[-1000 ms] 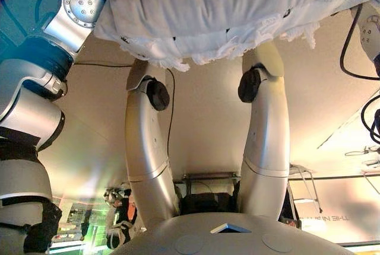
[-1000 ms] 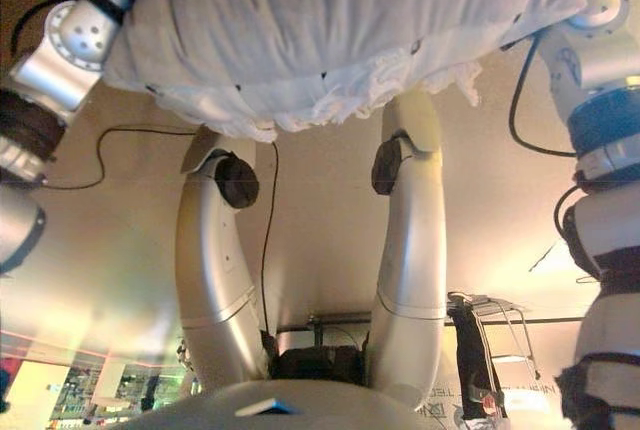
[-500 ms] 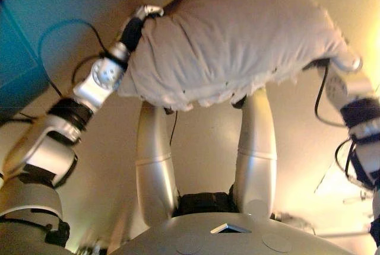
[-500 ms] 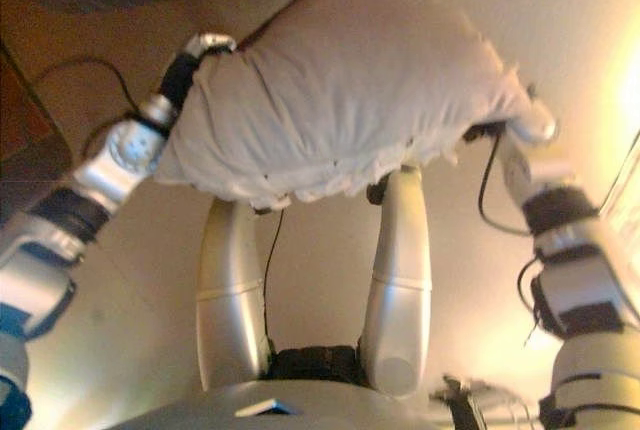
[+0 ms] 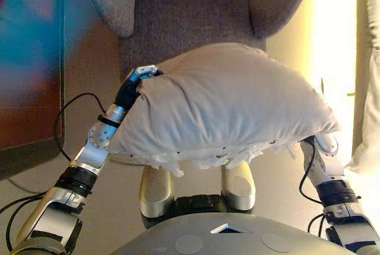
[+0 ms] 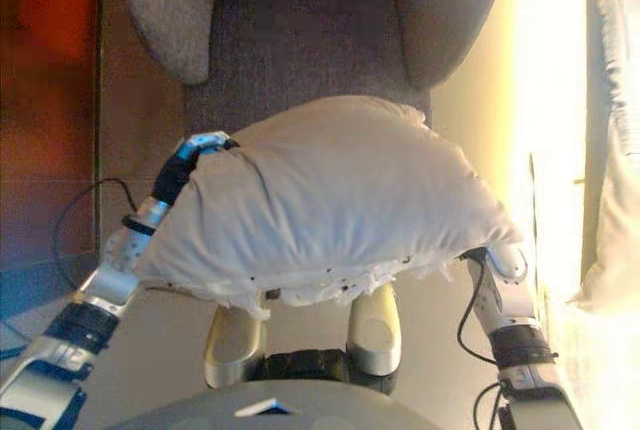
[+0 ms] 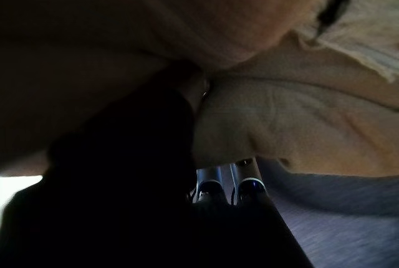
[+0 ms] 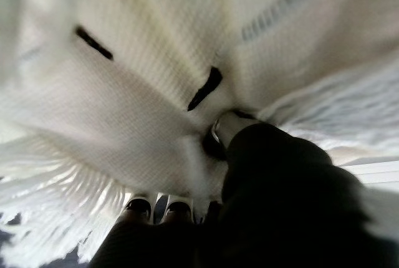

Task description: Pick up the cushion and take it to the sofa

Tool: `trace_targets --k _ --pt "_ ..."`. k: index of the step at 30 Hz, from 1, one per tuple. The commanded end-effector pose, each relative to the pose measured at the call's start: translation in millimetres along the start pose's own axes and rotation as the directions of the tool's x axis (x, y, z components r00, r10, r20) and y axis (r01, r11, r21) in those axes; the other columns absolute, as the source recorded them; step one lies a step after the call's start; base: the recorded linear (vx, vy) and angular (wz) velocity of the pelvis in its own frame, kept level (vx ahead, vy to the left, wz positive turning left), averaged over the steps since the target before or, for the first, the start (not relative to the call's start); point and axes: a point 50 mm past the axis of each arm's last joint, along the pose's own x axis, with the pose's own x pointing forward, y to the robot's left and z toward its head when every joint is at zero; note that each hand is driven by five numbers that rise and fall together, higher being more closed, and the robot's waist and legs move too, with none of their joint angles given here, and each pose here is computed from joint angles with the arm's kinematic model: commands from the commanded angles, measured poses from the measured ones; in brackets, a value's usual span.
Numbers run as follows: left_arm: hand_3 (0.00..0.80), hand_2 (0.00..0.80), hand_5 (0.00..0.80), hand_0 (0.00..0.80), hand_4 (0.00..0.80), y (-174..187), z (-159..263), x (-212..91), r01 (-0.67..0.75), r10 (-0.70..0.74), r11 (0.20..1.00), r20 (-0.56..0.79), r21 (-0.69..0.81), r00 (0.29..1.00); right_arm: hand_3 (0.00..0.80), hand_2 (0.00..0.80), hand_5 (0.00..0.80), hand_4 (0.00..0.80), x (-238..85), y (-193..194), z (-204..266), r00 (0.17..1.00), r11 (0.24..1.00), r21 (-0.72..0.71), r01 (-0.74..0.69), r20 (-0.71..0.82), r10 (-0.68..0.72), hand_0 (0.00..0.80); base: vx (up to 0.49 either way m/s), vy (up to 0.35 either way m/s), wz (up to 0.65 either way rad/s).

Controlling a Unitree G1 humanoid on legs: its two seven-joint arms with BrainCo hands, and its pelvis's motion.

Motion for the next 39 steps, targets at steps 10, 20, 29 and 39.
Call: trace_targets --k 10,20,29,39 --pt "0.800 0.800 0.800 0.800 0.800 -7 61 -13 -0.166 0.315 0.879 0.282 -0.448 0.906 0.800 0.800 0.800 0.800 5 48 95 0.855 0.985 -0.070 -0.158 0.489 0.172 0.800 0.099 -0.079 0.12" --pt "0.800 0.800 0.800 0.800 0.800 -23 63 1 -0.117 0.254 0.875 0.241 -0.470 0.937 0.800 0.800 0.800 0.800 12 62 102 0.859 0.989 -0.084 -0.120 0.490 0.146 0.800 -0.074 -0.087 0.00" --pt "0.800 0.800 0.800 0.800 0.800 -22 49 -9 -0.174 0.284 0.841 0.144 -0.512 0.948 0.800 0.800 0.800 0.800 19 68 89 0.892 0.982 -0.093 -0.163 0.412 0.187 0.800 -0.063 -0.159 -0.05" --pt "0.800 0.800 0.800 0.800 0.800 -22 45 -15 -0.208 0.306 0.838 0.120 -0.505 0.944 0.800 0.800 0.800 0.800 23 76 81 0.894 0.982 -0.067 -0.177 0.405 0.189 0.800 0.129 -0.051 -0.23"
